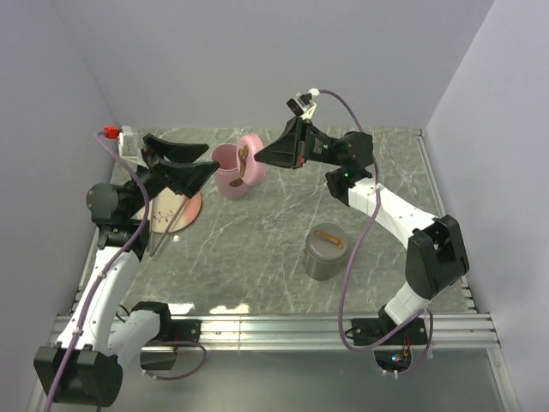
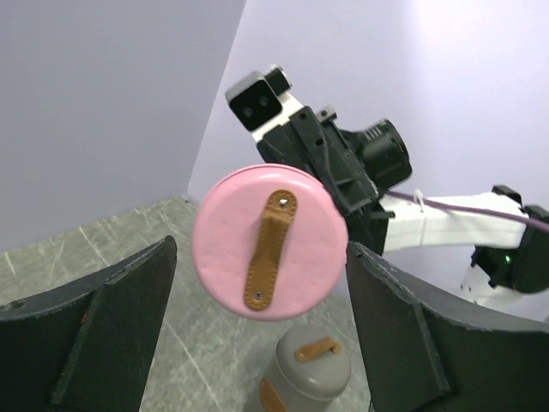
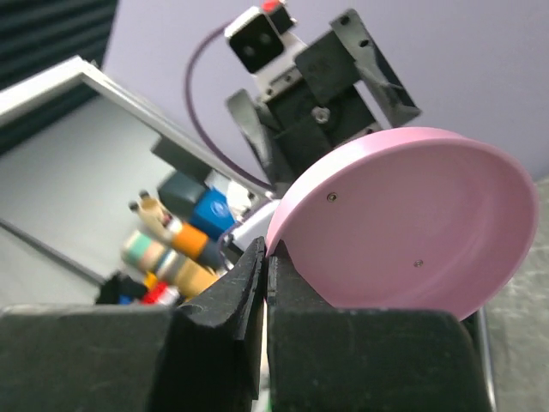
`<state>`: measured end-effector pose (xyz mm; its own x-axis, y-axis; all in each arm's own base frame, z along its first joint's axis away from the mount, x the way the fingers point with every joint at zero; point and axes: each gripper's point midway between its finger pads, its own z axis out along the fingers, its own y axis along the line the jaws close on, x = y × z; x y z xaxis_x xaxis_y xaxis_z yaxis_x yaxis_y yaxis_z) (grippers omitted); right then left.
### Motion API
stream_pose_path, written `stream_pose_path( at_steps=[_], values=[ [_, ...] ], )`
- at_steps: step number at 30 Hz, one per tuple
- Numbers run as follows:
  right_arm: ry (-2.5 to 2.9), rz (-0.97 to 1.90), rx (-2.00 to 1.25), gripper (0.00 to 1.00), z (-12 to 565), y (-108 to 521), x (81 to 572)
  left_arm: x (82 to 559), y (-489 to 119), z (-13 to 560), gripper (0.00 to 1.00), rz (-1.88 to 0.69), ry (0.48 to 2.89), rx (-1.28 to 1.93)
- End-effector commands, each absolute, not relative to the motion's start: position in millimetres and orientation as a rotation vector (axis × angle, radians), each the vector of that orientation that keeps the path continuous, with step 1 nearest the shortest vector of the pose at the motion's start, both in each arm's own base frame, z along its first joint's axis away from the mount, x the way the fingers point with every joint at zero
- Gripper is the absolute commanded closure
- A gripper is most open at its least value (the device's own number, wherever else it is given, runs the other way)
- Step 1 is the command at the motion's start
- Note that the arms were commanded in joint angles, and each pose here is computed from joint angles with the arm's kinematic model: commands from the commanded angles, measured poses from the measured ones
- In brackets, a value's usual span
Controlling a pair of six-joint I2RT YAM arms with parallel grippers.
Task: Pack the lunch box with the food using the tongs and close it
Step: Pick up the box lid from the center of the board.
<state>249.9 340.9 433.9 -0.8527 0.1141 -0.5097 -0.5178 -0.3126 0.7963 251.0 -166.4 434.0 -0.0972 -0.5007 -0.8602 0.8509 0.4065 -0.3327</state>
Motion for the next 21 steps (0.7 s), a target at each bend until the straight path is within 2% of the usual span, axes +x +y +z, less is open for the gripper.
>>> stream_pose_path(
  at_steps=[1, 5, 12, 17, 21],
  values=[
    [1.308, 2.261, -0.441, 1.00, 487.6, 311.2, 232.1, 253.8, -169.7, 463.8, 0.15, -1.168, 1.081, 0.340],
    [1.318, 2.331, -0.279, 1.00, 480.1, 307.0, 246.0, 260.0, -187.3, 446.8, 0.20, -1.218, 1.120, 0.341],
    [1.335, 2.404, -0.077, 1.00, 462.4, 305.0, 259.8, 269.4, -199.3, 443.3, 0.21, -1.241, 1.145, 0.326],
    [1.309, 2.421, -0.101, 1.00, 468.3, 305.5, 253.8, 283.7, -207.7, 425.7, 0.21, -1.246, 1.211, 0.289],
    [1.312, 2.437, -0.106, 1.00, 469.2, 308.0, 248.1, 288.0, -213.9, 415.4, 0.24, -1.254, 1.241, 0.284]
  ],
)
